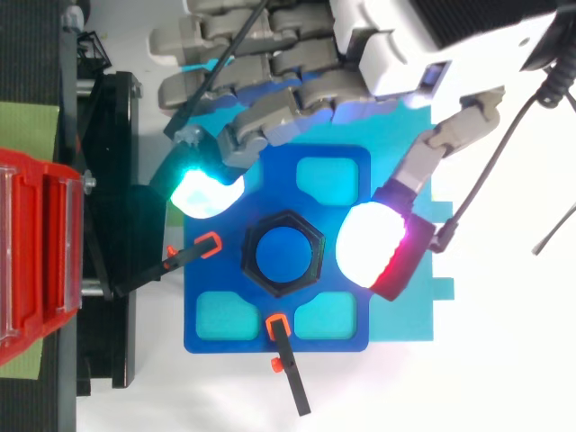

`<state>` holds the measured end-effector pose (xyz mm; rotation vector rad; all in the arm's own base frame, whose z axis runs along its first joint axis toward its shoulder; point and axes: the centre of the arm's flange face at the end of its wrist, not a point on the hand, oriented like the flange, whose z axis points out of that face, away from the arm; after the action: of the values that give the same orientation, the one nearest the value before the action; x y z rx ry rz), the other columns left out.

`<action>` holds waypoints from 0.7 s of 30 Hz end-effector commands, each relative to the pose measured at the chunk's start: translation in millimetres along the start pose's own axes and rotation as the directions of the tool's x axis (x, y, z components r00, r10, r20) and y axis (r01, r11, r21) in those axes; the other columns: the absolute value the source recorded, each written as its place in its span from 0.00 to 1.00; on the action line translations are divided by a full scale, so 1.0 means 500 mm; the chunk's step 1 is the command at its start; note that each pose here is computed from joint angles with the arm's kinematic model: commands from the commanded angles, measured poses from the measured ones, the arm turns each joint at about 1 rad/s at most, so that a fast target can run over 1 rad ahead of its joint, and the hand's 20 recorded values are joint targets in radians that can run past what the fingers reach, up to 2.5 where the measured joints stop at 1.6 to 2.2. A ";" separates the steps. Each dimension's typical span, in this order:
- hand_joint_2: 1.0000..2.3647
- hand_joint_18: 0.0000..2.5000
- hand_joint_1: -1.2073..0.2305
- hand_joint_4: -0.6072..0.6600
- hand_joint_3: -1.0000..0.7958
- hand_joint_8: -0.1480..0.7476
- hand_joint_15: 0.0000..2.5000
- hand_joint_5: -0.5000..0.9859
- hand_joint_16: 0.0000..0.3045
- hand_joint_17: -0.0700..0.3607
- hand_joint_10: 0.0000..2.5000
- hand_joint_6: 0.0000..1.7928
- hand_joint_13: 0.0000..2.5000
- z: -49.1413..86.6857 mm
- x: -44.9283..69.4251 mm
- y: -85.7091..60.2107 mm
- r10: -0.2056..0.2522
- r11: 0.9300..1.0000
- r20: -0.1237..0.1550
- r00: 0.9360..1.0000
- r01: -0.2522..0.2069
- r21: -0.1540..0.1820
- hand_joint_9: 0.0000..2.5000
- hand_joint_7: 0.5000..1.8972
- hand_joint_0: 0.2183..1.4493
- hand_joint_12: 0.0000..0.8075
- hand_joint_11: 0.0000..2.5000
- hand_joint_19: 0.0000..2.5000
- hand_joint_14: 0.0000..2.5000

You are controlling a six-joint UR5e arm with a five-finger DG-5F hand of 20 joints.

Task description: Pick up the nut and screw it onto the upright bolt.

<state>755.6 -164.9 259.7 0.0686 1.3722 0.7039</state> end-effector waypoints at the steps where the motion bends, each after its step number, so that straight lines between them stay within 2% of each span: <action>1: 0.00 0.00 0.66 0.53 0.28 0.38 0.00 0.21 0.16 0.42 0.00 0.28 0.00 -0.008 0.036 0.000 0.004 1.000 0.024 1.000 -0.005 0.018 0.08 0.06 0.15 0.44 0.00 0.00 0.00; 2: 0.00 0.00 0.66 0.53 0.28 0.38 0.00 0.21 0.16 0.42 0.00 0.28 0.00 -0.008 0.036 0.000 0.004 1.000 0.024 1.000 -0.005 0.018 0.08 0.06 0.15 0.44 0.00 0.00 0.00; 3: 0.00 0.00 0.66 0.54 0.28 0.39 0.00 0.21 0.16 0.42 0.00 0.28 0.00 -0.009 0.046 0.001 0.005 1.000 0.041 0.999 -0.005 0.010 0.09 0.06 0.15 0.45 0.00 0.00 0.00; 4: 0.00 0.00 0.66 0.54 0.28 0.39 0.00 0.21 0.16 0.42 0.00 0.28 0.00 -0.007 0.046 0.003 0.006 1.000 0.049 0.999 -0.006 0.003 0.09 0.06 0.15 0.44 0.00 0.00 0.00; 7: 0.00 0.00 0.65 0.54 0.28 0.39 0.00 0.22 0.17 0.43 0.00 0.28 0.00 -0.007 0.050 0.004 0.014 1.000 0.044 0.999 -0.014 0.003 0.09 0.07 0.15 0.45 0.00 0.00 0.00; 9: 0.00 0.00 0.66 0.55 0.28 0.40 0.00 0.22 0.16 0.42 0.00 0.28 0.00 -0.010 0.055 0.003 0.022 1.000 0.031 0.999 -0.023 0.011 0.10 0.07 0.15 0.45 0.00 0.00 0.00; 17: 0.00 0.00 0.68 0.56 0.28 0.40 0.00 0.22 0.18 0.44 0.00 0.28 0.00 -0.011 0.054 0.004 0.022 1.000 0.026 0.999 -0.022 0.014 0.08 0.08 0.14 0.45 0.00 0.00 0.00; 18: 0.00 0.00 0.68 0.56 0.28 0.40 0.00 0.22 0.18 0.44 0.00 0.28 0.00 -0.014 0.059 0.005 0.025 0.999 0.010 1.000 -0.025 0.026 0.08 0.08 0.14 0.46 0.00 0.00 0.00; 21: 0.00 0.00 0.68 0.57 0.28 0.41 0.00 0.23 0.18 0.45 0.00 0.28 0.00 -0.017 0.064 0.003 0.024 0.999 0.000 1.000 -0.024 0.033 0.10 0.09 0.14 0.46 0.00 0.00 0.00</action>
<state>749.4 -151.1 233.2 0.1078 1.3709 0.7055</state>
